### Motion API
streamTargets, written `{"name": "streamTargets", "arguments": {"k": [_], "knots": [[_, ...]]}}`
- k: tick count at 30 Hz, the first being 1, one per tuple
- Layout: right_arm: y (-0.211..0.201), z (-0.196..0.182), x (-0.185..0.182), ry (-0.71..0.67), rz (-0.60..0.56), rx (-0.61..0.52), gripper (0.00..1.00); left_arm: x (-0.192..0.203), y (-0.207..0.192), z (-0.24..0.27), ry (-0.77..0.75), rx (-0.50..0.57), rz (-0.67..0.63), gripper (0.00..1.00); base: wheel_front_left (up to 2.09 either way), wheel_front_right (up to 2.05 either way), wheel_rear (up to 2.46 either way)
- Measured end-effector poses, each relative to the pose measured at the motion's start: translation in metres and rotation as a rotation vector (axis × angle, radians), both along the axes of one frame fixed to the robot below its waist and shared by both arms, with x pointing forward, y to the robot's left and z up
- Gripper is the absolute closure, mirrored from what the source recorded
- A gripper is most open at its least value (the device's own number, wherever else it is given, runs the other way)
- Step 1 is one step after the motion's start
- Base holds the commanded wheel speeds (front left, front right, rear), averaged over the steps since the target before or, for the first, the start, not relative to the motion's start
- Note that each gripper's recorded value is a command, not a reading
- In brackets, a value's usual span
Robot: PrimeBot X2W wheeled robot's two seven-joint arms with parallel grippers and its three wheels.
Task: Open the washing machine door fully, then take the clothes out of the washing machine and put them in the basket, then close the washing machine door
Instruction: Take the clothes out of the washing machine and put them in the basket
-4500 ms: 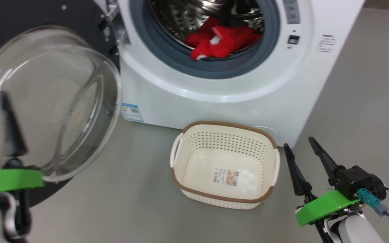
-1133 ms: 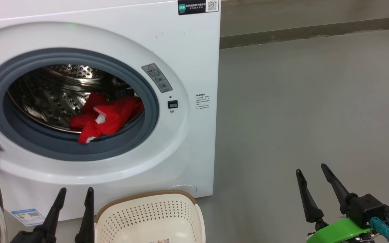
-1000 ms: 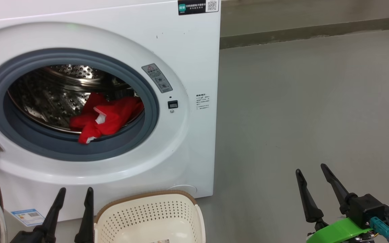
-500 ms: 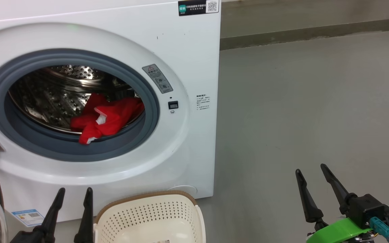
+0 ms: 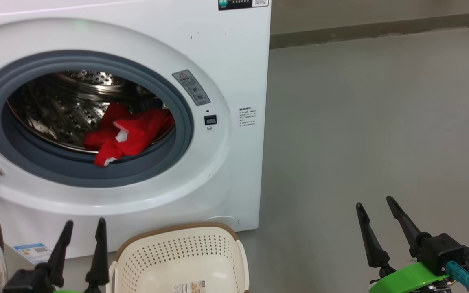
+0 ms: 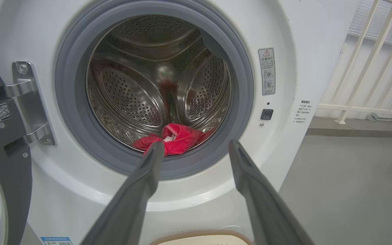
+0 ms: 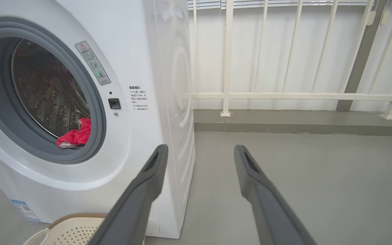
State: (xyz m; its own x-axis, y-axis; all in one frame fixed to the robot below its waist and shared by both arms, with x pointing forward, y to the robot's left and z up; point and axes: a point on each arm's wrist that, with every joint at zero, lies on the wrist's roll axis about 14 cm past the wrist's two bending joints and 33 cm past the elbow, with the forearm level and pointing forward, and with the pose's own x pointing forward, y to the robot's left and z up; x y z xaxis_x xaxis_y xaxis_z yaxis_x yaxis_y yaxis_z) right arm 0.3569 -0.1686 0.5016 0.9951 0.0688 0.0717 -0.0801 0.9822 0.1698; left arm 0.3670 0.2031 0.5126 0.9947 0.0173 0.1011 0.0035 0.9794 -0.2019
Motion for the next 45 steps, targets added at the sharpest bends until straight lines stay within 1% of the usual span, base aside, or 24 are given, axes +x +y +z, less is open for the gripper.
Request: {"name": "streamTargets", "arguments": {"k": [9, 14, 21, 30, 33, 34, 40, 42, 45], "knots": [[0.003, -0.016, 0.011, 0.047, 0.011, -0.003, 0.0, 0.039, -0.004, 0.0, 0.007, -0.028, 0.006, 0.0, 0.0, 0.0, 0.0], [0.008, -0.016, 0.033, 0.042, 0.025, -0.006, 0.0, 0.072, -0.005, 0.001, 0.006, -0.036, 0.003, 0.0, 0.0, 0.0, 0.0], [0.014, -0.031, 0.061, 0.071, 0.045, -0.015, 0.0, 0.124, -0.004, 0.004, -0.004, -0.053, -0.002, 0.0, 0.0, 0.0, 0.0], [0.025, -0.058, 0.093, 0.116, 0.08, -0.021, 0.0, 0.183, -0.003, -0.017, 0.046, -0.054, -0.013, 0.0, 0.0, 0.0, 0.0], [0.028, -0.068, 0.101, 0.133, 0.088, -0.02, 0.0, 0.203, -0.006, -0.022, 0.052, -0.083, -0.021, 0.0, 0.0, 0.0, 0.0], [0.027, -0.076, 0.105, 0.149, 0.087, -0.02, 0.0, 0.213, -0.006, -0.028, 0.059, -0.104, -0.019, 0.0, 0.0, 0.0, 0.0], [0.025, -0.096, 0.111, 0.189, 0.083, -0.022, 0.0, 0.235, -0.006, -0.051, 0.104, -0.1, -0.023, 0.0, 0.0, 0.0, 0.0], [0.024, -0.102, 0.115, 0.2, 0.082, -0.024, 0.0, 0.244, -0.009, -0.057, 0.115, -0.127, -0.023, 0.0, 0.0, 0.0, 0.0], [0.021, -0.113, 0.117, 0.222, 0.077, -0.026, 0.0, 0.262, -0.017, -0.068, 0.141, -0.133, -0.044, 0.0, 0.0, 0.0, 0.0]]}}
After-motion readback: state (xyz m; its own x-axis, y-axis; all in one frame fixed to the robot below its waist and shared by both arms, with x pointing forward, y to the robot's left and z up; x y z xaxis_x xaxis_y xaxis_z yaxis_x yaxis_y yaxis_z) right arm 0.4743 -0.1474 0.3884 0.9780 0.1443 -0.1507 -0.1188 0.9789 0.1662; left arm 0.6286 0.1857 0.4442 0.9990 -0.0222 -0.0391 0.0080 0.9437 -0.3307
